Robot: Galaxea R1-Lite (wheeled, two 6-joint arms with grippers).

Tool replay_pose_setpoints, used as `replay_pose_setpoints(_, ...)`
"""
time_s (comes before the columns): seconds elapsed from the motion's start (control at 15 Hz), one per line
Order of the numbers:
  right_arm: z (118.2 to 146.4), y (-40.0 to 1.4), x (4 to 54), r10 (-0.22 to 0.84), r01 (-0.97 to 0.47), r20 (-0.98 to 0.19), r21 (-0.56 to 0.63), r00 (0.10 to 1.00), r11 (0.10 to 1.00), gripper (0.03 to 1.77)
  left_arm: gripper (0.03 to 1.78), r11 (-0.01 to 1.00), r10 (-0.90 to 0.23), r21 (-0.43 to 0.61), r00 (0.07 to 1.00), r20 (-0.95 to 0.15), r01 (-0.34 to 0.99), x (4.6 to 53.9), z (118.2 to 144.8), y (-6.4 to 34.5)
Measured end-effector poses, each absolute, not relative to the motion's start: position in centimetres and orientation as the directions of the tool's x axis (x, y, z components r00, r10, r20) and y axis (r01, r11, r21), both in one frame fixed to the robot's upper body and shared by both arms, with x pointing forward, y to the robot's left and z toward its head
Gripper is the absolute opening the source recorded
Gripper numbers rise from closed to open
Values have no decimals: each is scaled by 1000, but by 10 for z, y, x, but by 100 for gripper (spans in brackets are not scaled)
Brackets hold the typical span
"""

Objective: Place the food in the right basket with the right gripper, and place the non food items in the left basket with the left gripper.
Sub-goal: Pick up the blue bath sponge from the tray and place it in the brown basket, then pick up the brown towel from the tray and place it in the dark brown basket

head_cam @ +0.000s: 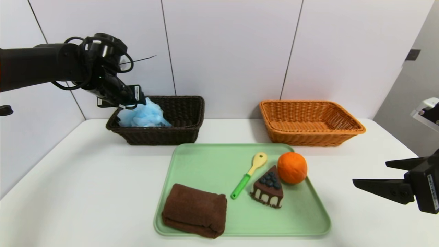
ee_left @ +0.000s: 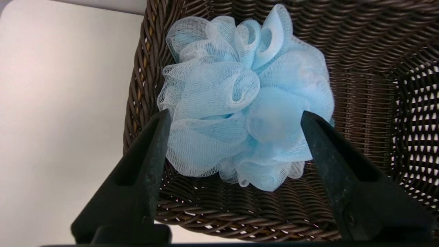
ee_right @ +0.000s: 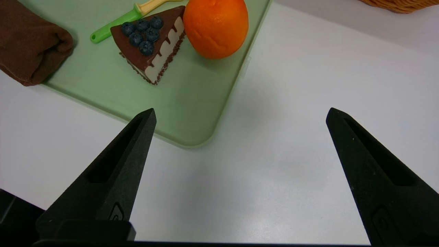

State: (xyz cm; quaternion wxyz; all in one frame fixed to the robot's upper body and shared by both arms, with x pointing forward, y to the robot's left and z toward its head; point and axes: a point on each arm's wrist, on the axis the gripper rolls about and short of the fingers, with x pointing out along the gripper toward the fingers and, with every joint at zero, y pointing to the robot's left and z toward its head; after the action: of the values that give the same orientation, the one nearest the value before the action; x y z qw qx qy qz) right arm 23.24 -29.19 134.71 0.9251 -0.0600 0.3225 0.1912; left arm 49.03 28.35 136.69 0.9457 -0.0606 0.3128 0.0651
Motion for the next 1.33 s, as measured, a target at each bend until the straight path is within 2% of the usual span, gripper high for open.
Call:
replay_pose_setpoints(0.27, 1347, -292, 231, 317, -394, -615, 11, 722, 919, 171, 151, 986, 51, -107, 845, -533, -126, 461, 1403, 275)
replay_pose_setpoints(0.47, 1347, -293, 230, 318, -394, -614, 12, 722, 919, 171, 157, 990, -36, -137, 853, -521, -42, 424, 1426, 247)
replay_pose_setpoints(0.6, 1348, -293, 229, 318, -394, -611, 12, 725, 919, 171, 160, 988, -120, -147, 831, -543, 46, 396, 1436, 225)
replay_pose_setpoints(0.8, 1349, -294, 227, 320, -394, -604, 11, 730, 919, 171, 164, 938, -348, -228, 724, -596, 263, 356, 1445, 204)
replay_pose_setpoints(0.93, 1349, -294, 226, 320, -394, -603, 10, 730, 919, 171, 165, 874, -481, -283, 612, -628, 395, 339, 1444, 196)
replay_pose_setpoints(1.0, 1348, -294, 224, 320, -394, -602, 10, 731, 919, 171, 166, 856, -501, -272, 579, -643, 439, 334, 1440, 192)
replay_pose_setpoints(1.2, 1348, -295, 222, 320, -395, -601, 9, 732, 919, 171, 167, 800, -496, -152, 497, -712, 580, 323, 1416, 186)
replay_pose_setpoints(1.33, 1347, -295, 222, 320, -395, -604, 10, 730, 919, 171, 167, 711, -509, -67, 446, -736, 700, 318, 1405, 184)
